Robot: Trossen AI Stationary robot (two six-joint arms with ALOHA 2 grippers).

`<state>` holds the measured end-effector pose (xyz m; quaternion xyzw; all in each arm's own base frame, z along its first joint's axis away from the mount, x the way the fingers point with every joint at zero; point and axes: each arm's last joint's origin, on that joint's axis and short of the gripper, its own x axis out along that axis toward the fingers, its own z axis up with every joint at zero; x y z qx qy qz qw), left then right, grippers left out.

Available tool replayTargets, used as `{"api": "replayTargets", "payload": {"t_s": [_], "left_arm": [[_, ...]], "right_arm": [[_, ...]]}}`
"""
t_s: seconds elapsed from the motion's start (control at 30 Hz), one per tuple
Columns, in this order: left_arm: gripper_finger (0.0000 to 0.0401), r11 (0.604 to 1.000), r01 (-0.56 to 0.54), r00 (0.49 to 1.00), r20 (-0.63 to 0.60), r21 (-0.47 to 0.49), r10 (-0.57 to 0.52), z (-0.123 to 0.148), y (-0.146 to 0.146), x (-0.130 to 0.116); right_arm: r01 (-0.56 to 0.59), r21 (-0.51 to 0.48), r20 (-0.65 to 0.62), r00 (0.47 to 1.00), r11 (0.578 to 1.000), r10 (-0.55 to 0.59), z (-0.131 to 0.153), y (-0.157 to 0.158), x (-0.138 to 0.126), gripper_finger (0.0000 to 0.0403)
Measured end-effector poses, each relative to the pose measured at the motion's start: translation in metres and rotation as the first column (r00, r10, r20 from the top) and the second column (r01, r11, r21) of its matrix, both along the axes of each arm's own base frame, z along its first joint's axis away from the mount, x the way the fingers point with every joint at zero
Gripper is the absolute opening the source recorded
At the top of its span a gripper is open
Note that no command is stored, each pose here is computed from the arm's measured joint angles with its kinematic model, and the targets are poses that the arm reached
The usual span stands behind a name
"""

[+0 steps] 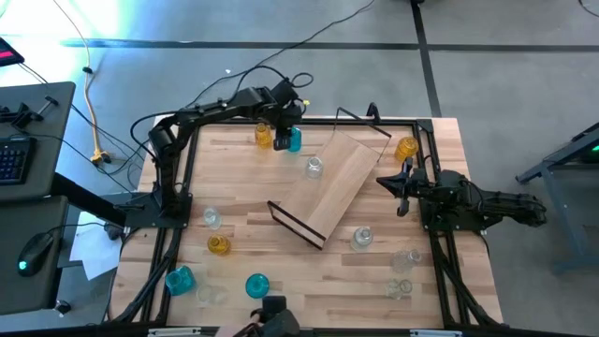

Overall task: Sort vases onto shelf
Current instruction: Put the top right blue vase on the shelf

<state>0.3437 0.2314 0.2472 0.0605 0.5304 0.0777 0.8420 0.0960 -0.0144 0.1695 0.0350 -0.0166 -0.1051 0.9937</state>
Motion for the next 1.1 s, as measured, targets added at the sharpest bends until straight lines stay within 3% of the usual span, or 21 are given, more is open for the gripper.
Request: {"api": "replayTargets", "payload": {"t_s": [0.8, 0.97, 1.1], "left_arm": [[0.0142, 0.999, -0.011, 0.999, -0.035, -0.045, 0.010, -0.023, 0.001, 0.010], [0.0118, 0.999, -0.011, 0.999, -0.034, -0.053, 0.009, -0.023, 0.001, 0.009], [0.0076, 0.998, -0.027, 0.999, -0.033, -0.060, 0.025, -0.024, 0.002, 0.009]], "right_arm": [[0.000, 0.000, 0.000, 1.000, 1.000, 0.000, 0.000, 0.000, 0.000, 0.0000], [0.000, 0.000, 0.000, 1.000, 1.000, 0.000, 0.000, 0.000, 0.000, 0.0000], [0.000, 0.000, 0.000, 1.000, 1.000, 0.000, 0.000, 0.000, 0.000, 0.0000]]}}
